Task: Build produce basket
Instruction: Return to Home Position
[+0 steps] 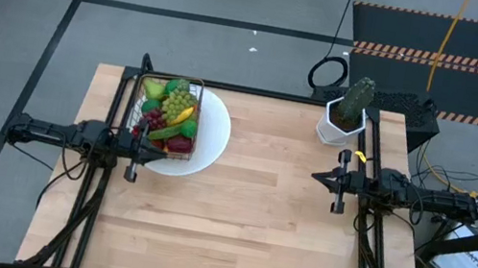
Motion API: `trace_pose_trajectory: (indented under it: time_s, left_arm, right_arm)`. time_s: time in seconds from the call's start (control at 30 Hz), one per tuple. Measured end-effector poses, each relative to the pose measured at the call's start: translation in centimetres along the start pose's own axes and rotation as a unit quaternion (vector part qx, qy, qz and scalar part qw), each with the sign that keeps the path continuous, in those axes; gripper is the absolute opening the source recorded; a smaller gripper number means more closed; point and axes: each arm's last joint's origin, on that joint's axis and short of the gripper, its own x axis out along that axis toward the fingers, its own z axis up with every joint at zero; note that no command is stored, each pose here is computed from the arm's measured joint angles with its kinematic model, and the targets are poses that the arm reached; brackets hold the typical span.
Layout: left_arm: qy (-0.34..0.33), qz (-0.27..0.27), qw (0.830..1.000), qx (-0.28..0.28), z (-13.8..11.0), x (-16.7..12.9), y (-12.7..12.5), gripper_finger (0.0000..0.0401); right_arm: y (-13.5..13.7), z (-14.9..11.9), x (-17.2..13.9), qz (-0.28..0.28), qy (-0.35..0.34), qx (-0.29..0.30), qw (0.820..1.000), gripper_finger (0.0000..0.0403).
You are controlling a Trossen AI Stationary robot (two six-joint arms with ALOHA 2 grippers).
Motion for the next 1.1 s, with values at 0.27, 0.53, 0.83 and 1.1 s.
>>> trace_pose_trajectory:
  time_s: [0.27, 0.53, 0.83, 1.1]
  left_arm:
    - [-0.007, 0.0, 1.0, -0.001, 0.14, 0.0, 0.01, 0.0033]
    - [-0.01, 0.0, 1.0, -0.001, 0.21, 0.0, 0.01, 0.0033]
    - [-0.011, -0.001, 1.0, -0.001, 0.22, 0.0, 0.01, 0.0033]
    - [-0.011, -0.001, 1.0, -0.001, 0.23, -0.01, 0.0, 0.0033]
  right_arm:
    - [0.0, 0.0, 0.0, 0.0, 0.0, 0.0, 1.0, 0.0]
    - [0.0, 0.0, 0.0, 0.0, 0.0, 0.0, 1.0, 0.0]
    - [0.0, 0.0, 0.0, 0.0, 0.0, 0.0, 1.0, 0.0]
    - [0.0, 0.0, 0.0, 0.0, 0.0, 0.0, 1.0, 0.0]
